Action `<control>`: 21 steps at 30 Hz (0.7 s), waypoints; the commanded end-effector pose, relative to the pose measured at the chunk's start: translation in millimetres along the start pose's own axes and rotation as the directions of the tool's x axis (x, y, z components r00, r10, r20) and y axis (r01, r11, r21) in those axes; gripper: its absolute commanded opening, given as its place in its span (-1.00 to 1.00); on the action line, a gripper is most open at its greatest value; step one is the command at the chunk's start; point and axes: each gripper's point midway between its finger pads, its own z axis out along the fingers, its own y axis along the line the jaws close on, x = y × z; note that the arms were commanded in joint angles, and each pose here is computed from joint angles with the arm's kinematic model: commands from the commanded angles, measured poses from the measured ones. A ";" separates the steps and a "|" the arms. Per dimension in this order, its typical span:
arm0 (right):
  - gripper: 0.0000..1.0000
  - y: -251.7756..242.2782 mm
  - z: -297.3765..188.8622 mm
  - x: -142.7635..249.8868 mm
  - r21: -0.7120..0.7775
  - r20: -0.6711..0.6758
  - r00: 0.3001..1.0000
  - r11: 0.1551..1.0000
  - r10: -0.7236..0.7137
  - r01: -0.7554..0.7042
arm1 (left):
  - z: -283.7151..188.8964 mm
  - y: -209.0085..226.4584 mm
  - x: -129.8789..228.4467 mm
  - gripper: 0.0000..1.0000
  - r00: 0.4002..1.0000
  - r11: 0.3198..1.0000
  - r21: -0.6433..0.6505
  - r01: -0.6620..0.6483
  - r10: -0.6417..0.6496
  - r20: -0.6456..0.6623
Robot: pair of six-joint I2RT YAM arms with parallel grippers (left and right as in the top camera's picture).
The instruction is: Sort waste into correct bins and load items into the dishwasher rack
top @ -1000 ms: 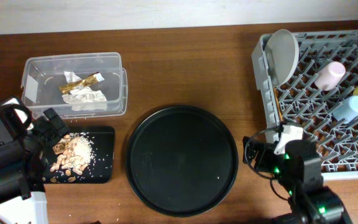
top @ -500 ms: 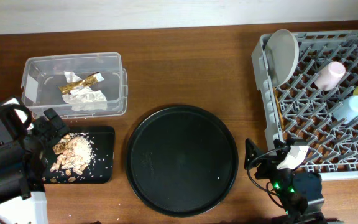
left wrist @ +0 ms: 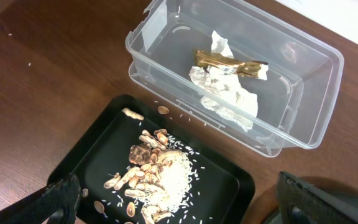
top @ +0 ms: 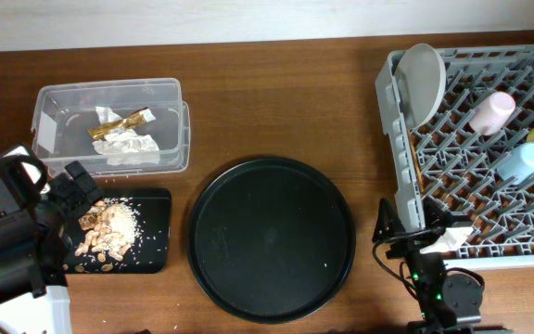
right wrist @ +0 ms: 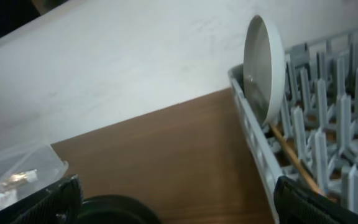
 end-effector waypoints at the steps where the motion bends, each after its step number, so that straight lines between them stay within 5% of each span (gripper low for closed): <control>1: 0.97 -5.2 -0.3 1.6 0.023 0.000 0.991 0.991 -0.134 0.134 | -2.1 0.7 -4.0 0.99 1.000 1.000 -0.001 0.014 -0.014 0.011; 21: 0.97 -21.0 -1.4 12.1 0.100 -0.048 0.989 0.985 -0.137 0.141 | -2.1 0.7 -4.0 0.99 1.000 1.000 -0.001 0.014 -0.014 0.011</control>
